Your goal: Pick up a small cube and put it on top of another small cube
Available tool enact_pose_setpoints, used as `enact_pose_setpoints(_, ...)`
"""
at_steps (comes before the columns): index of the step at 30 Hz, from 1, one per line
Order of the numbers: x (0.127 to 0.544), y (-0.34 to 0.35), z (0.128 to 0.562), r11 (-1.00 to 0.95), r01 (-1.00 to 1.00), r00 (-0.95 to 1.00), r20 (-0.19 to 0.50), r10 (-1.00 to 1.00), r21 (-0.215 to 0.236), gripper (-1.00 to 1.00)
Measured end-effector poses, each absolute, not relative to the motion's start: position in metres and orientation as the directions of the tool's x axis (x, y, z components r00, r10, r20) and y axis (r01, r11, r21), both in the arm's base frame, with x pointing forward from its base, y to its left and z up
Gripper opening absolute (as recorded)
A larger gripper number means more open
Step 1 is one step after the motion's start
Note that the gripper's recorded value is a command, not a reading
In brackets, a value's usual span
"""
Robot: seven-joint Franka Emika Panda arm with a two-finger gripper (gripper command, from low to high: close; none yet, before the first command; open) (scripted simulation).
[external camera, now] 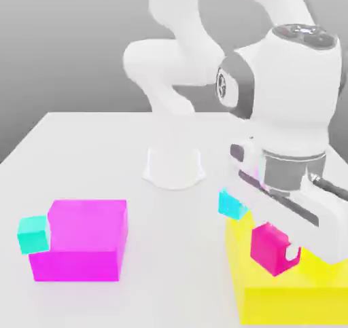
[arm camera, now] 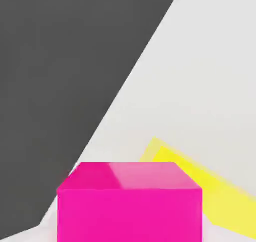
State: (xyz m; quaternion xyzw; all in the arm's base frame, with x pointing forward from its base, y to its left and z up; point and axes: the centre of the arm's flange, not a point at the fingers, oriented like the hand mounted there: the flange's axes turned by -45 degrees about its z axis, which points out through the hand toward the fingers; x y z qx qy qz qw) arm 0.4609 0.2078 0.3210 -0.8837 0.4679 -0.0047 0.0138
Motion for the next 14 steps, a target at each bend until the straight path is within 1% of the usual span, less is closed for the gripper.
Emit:
enact_pose_setpoints(3,0.423,0.256,0.338,-0.589,-0.808,0.589,-0.003,-0.808,-0.014,-1.0)
enact_pose_setpoints(5,0.41,0.268,0.339,-0.584,-0.812,0.584,0.0,-0.812,-0.005,-1.0)
enact_pose_setpoints(11,0.41,0.266,0.29,-0.571,-0.821,0.571,0.004,-0.821,-0.002,-1.0)
enact_pose_setpoints(12,0.409,0.267,0.283,-0.573,-0.82,0.573,0.002,-0.82,-0.002,1.0)
enact_pose_setpoints(14,0.409,0.267,0.283,-0.573,-0.82,0.573,0.002,-0.82,-0.002,1.0)
